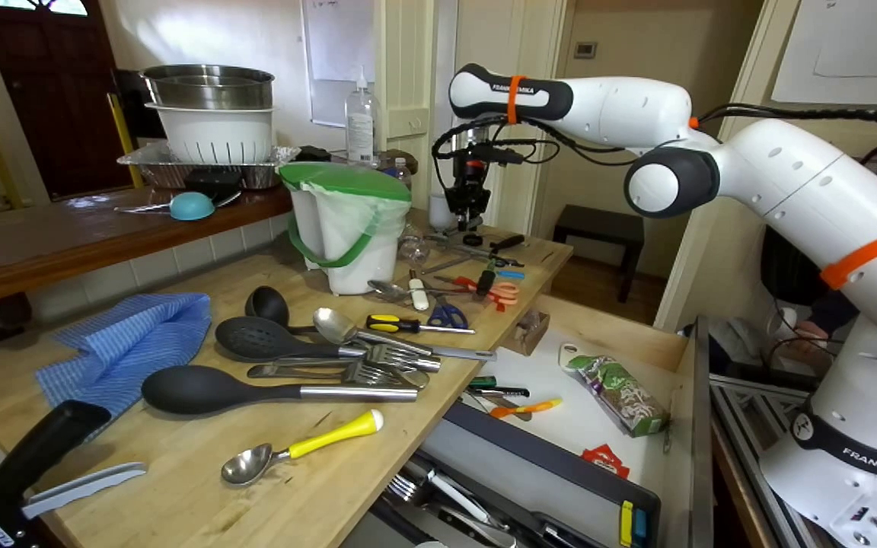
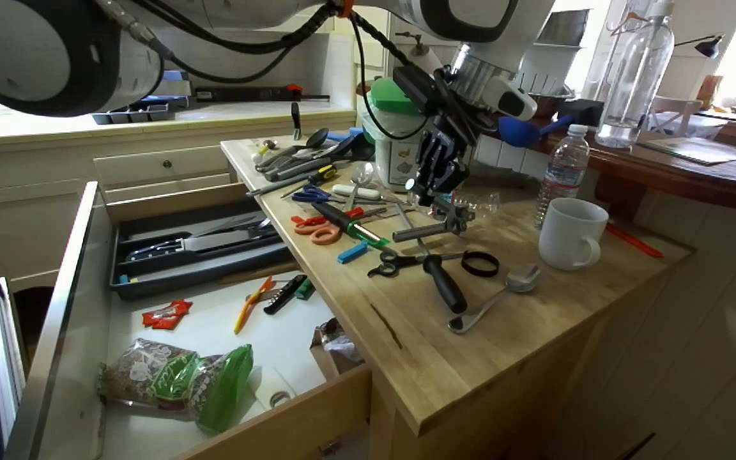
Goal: Remove the grey bottle opener from the drawer and put it on the table
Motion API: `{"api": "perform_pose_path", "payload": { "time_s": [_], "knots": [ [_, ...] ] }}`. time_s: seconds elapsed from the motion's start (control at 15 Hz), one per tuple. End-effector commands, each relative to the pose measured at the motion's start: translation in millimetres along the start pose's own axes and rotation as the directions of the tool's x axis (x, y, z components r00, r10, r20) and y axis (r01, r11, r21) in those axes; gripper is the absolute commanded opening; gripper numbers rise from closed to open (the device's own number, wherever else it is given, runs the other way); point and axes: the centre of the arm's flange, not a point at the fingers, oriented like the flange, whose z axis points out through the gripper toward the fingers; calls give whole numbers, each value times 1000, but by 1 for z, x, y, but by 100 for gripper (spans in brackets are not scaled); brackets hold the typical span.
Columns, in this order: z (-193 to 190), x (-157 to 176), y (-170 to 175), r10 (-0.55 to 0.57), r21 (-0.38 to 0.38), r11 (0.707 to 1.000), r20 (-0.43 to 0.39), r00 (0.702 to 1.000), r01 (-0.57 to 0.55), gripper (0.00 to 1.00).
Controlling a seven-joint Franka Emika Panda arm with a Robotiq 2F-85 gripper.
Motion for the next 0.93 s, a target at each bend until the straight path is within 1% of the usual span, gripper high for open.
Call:
{"api": "perform_pose_path", "payload": {
  "time_s": [0.0,0.13,0.2,0.27,0.33,0.4,0.53,0.6,0.67,0.73,0.8,0.87],
  "knots": [
    [-16,34,-2,-9,10,1000,4,1000,9,70],
    [-21,24,-3,-16,8,1000,-14,1000,17,84],
    [-26,17,-4,-20,7,1000,-24,1000,20,92],
    [-33,4,-6,-19,-3,1000,-40,999,19,98],
    [-41,-8,-7,-24,-3,1000,-57,998,24,100],
    [-52,-32,-10,-29,-36,999,-83,996,27,100],
    [-79,-67,-15,-7,-138,990,-130,991,-11,100],
    [-93,-87,-17,1,-205,978,-134,991,-29,100],
    [-109,-99,-17,14,-248,967,-170,985,-57,100],
    [-107,-39,-11,-2,-165,986,-159,987,-25,100],
    [-122,-47,-15,-5,-175,984,-179,984,-27,99],
    [-127,-50,-18,-9,-173,985,-184,983,-24,99]
  ]
}}
